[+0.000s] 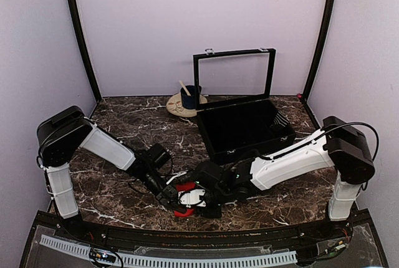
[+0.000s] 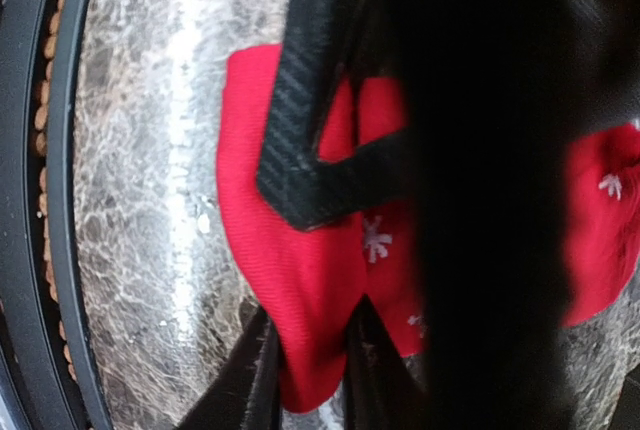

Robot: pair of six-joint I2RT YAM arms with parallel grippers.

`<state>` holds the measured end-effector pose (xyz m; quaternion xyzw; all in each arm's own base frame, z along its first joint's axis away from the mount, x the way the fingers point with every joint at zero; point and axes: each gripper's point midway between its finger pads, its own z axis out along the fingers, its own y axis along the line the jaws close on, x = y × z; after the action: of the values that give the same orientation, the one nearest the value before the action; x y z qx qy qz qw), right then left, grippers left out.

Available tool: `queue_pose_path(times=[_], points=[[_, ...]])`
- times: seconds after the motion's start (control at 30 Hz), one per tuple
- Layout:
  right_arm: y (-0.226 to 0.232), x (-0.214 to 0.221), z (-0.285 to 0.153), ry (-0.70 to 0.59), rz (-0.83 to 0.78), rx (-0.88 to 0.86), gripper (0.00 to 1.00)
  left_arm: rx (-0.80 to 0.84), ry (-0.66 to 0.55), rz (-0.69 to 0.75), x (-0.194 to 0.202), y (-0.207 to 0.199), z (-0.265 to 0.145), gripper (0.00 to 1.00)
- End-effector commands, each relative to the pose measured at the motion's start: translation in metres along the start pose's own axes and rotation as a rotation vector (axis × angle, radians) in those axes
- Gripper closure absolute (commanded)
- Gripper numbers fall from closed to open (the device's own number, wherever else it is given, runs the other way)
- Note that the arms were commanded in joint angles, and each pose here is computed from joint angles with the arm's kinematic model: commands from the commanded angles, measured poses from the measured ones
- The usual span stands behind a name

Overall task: Roll the socks
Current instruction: Roll the sock at the center of the board.

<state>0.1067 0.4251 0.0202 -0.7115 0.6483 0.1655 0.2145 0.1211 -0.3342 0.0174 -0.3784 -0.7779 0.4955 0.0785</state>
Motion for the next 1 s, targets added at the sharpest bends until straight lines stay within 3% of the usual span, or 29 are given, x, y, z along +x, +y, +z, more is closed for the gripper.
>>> queue_pose_path(times=[0.0,0.07,0.23,0.43,0.97], points=[[0.006,0.003,0.007,0.024,-0.001,-0.022,0.87,-0.083,0.062,-0.115,0.025,0.025,0.003,1.0],[0.007,0.005,0.007,0.028,0.004,-0.023,0.91,-0.092,0.052,-0.123,0.024,0.027,0.001,0.98],[0.006,0.009,0.006,0.038,0.024,-0.029,0.99,-0.105,0.001,-0.147,0.022,0.03,-0.008,0.81],[0.006,0.011,0.004,0.033,0.059,-0.047,1.0,-0.135,-0.069,-0.157,0.018,0.03,-0.022,0.69],[-0.004,0.006,0.004,0.016,0.194,-0.177,1.0,-0.232,-0.211,-0.15,0.007,0.026,-0.047,0.63]])
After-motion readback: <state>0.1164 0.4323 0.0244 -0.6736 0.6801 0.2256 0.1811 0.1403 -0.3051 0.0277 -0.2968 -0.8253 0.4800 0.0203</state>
